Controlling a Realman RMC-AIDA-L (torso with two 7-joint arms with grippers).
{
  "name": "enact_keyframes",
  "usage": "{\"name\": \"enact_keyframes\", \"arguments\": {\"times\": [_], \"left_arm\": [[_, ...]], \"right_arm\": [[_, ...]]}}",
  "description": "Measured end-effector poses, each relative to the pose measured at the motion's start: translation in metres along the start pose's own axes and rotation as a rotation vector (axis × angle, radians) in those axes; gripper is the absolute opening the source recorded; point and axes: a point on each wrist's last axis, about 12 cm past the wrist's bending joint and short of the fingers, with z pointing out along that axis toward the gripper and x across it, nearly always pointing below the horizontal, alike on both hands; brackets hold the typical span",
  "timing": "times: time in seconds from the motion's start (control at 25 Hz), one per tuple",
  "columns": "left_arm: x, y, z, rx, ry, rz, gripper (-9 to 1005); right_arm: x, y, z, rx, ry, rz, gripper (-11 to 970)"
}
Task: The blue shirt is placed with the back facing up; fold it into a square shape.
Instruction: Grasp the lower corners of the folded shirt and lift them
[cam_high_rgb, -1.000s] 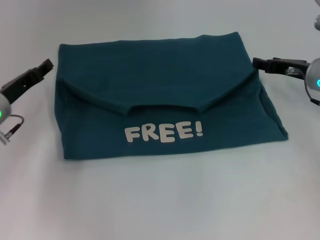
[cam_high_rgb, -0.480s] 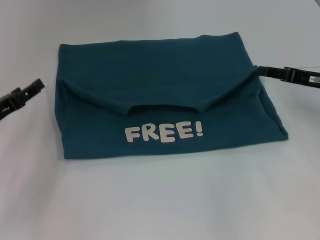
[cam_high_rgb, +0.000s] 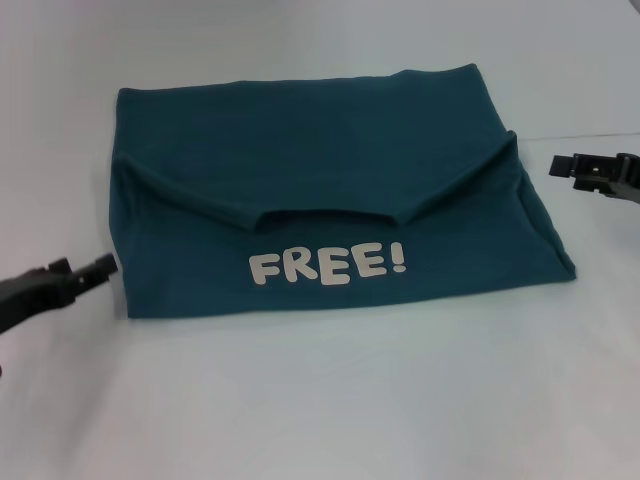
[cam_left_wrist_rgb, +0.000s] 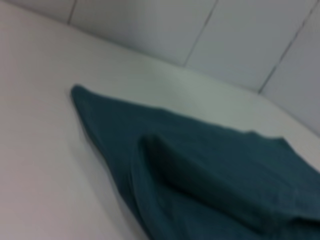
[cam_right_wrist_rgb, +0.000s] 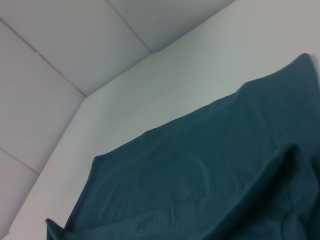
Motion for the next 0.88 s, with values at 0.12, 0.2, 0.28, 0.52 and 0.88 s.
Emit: {"name": "enact_keyframes", "arguments": {"times": [0.12, 0.2, 0.28, 0.52, 0.88], "left_arm": [[0.008, -0.001, 0.001, 0.002, 0.046, 0.018, 793], [0.012, -0.004, 0.003, 0.008, 0.068, 0.026, 789], [0.015, -0.008, 0.006, 0.020, 0.082, 0.035, 786], [0.017, -0.019, 0.019, 0.042, 0.126, 0.083, 775], [0.018, -0.027, 0.028, 0.058, 0.156, 0.111, 759]], "right_arm": [[0.002, -0.003, -0.003, 0.008, -0.005, 0.020, 645], [0.002, -0.004, -0.004, 0.013, -0.008, 0.023, 646], [0.002, -0.005, -0.004, 0.016, -0.009, 0.025, 646], [0.005, -0.004, 0.000, 0.017, -0.001, 0.027, 647], [0.007, -0.005, 0.000, 0.022, 0.000, 0.031, 647]]}}
